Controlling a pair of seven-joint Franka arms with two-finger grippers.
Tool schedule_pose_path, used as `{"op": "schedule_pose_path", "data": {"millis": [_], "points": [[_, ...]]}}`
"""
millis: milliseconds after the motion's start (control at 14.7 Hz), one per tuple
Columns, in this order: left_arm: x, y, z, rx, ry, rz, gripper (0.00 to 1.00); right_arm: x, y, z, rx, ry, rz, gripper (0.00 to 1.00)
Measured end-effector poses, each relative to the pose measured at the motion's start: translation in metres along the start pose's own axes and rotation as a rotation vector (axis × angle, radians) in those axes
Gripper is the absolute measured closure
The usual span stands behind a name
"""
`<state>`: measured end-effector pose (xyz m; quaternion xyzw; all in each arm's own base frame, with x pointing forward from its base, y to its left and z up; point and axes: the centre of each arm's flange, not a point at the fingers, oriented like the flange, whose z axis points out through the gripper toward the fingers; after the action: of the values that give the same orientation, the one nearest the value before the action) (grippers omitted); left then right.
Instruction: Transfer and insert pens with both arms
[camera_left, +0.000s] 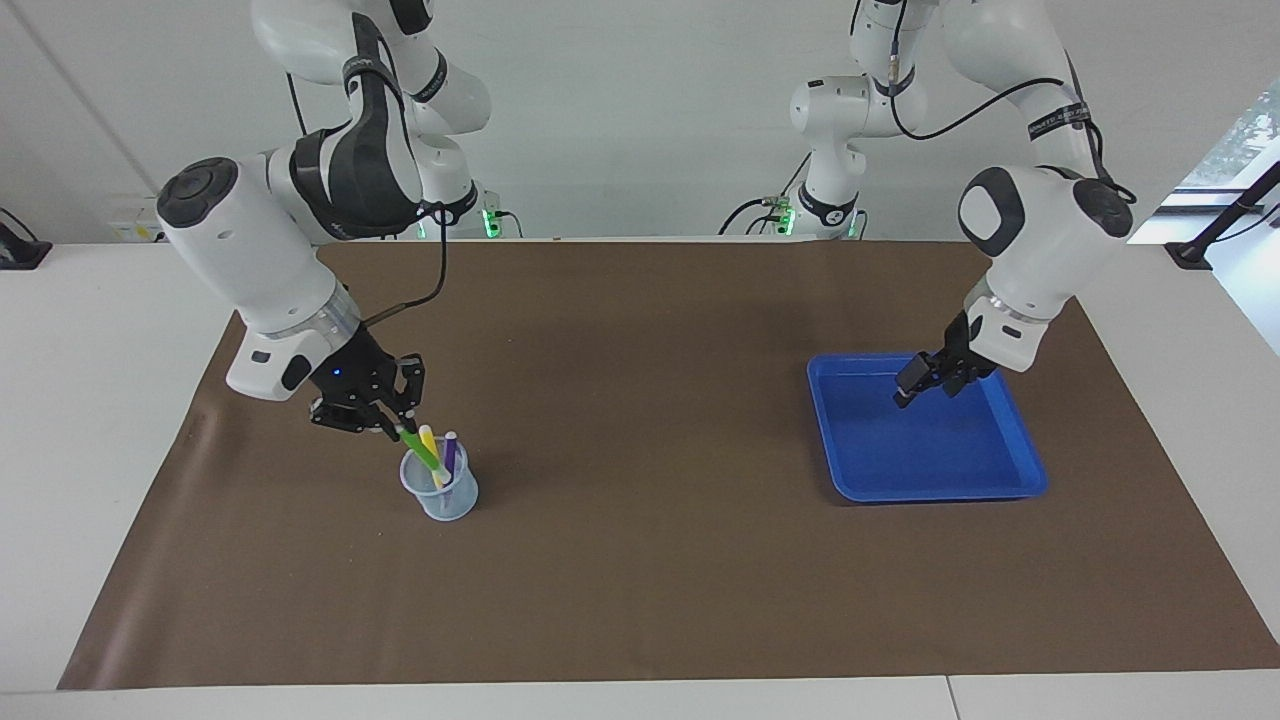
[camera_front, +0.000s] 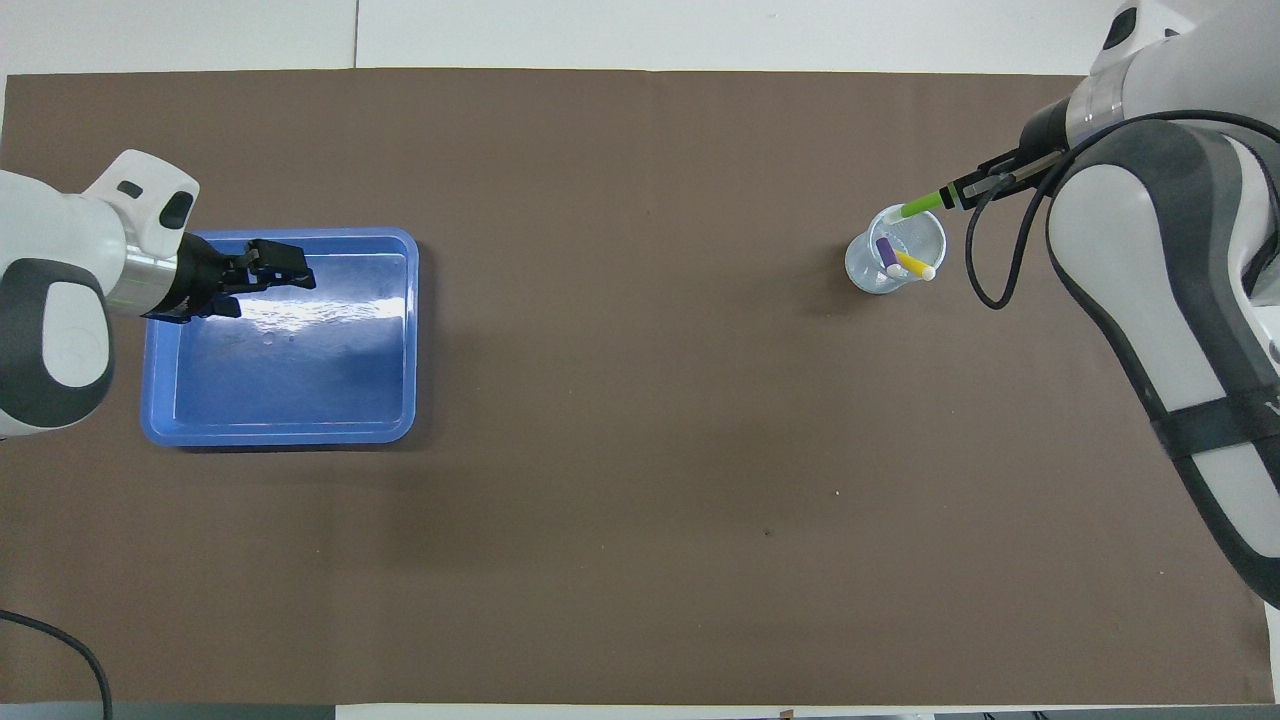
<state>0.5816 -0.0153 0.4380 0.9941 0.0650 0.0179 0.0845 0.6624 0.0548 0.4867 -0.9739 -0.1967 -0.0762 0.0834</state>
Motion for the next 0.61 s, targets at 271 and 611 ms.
{"op": "schedule_pose_path", "data": {"millis": [271,611], "points": [[-0.015,-0.024,-0.047,0.065,-0.001,0.096,0.0,-0.016,-0.003,0.016,0.001,-0.018,0.002,0.81],[-0.022,-0.01,-0.115,0.126,-0.028,0.15,0.0,-0.022,-0.005,0.018,-0.005,-0.012,0.002,0.81]]}}
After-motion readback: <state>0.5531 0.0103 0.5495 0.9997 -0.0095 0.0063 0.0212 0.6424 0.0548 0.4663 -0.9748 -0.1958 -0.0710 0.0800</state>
